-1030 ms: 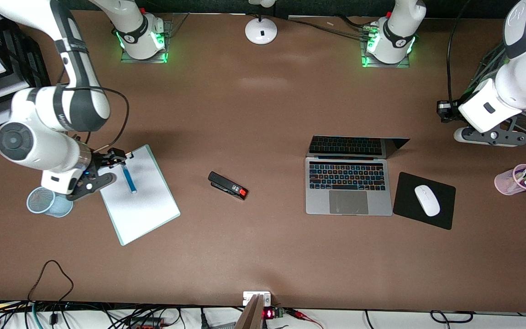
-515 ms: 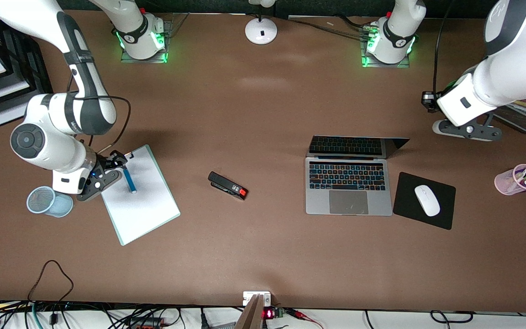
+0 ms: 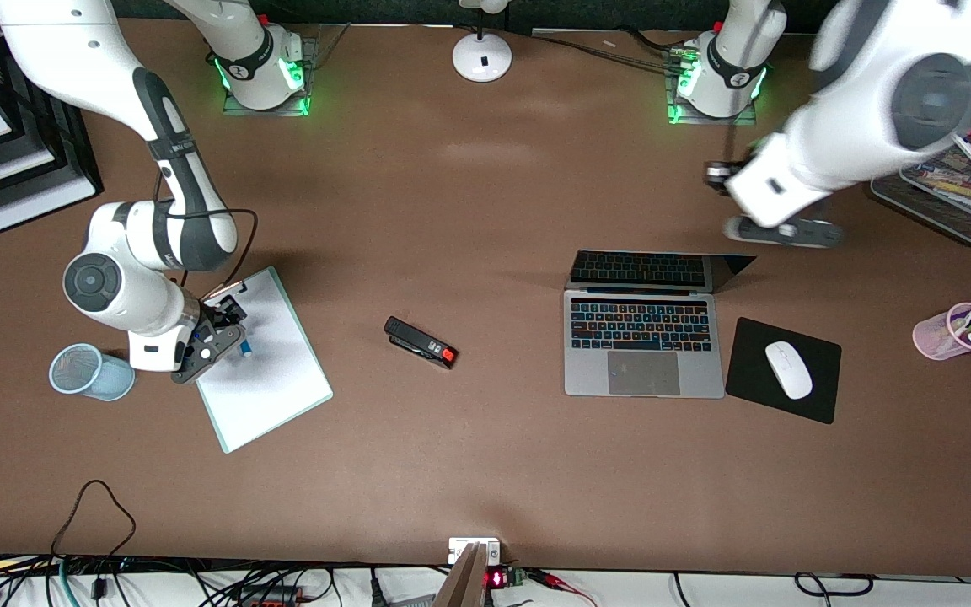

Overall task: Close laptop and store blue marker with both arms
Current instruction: 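Grasp the blue marker with the right gripper while the left gripper reaches the laptop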

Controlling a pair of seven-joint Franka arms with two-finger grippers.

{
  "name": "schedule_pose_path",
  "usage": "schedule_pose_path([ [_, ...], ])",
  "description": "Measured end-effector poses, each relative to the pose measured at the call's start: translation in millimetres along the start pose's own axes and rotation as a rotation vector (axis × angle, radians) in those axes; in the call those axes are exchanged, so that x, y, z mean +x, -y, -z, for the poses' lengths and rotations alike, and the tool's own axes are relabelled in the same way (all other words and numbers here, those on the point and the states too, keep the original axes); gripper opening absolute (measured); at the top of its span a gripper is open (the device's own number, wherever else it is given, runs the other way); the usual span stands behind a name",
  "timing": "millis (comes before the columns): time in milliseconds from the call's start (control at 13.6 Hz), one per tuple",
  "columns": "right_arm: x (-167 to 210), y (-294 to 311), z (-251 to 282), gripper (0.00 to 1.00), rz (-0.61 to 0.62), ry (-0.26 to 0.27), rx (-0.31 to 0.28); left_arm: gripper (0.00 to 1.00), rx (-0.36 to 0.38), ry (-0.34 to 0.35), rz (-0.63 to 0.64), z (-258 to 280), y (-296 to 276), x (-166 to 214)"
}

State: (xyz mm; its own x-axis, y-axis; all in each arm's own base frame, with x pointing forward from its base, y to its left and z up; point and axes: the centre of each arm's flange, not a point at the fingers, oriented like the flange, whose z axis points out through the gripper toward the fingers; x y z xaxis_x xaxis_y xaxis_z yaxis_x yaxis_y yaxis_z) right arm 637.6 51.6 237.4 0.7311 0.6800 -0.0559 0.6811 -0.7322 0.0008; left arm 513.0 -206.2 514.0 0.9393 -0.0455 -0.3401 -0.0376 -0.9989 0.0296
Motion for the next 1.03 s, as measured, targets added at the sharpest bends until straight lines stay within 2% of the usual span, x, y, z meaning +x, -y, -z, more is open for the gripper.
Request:
schedule_pose_path([
  [294, 1.7, -0.8, -16.1, 0.61, 0.002, -0.005, -0.007, 0.01, 0.031, -0.015, -0.013, -35.7, -67.2, -20.7],
  [515, 1.5, -0.1, -28.9, 0.58, -0.003, 0.000, 0.001, 0.01, 0.035, -0.022, -0.005, -60.8, -68.7, -19.3],
  [809, 1.2, 1.1, -42.1, 0.55, -0.025, -0.004, 0.023, 0.01, 0.028, -0.081, 0.001, -103.8, -69.1, -17.1],
  [1030, 2.0, 0.7, -46.9, 0.52, -0.025, -0.010, 0.018, 0.01, 0.067, -0.125, 0.012, -113.4, -53.3, -8.0],
])
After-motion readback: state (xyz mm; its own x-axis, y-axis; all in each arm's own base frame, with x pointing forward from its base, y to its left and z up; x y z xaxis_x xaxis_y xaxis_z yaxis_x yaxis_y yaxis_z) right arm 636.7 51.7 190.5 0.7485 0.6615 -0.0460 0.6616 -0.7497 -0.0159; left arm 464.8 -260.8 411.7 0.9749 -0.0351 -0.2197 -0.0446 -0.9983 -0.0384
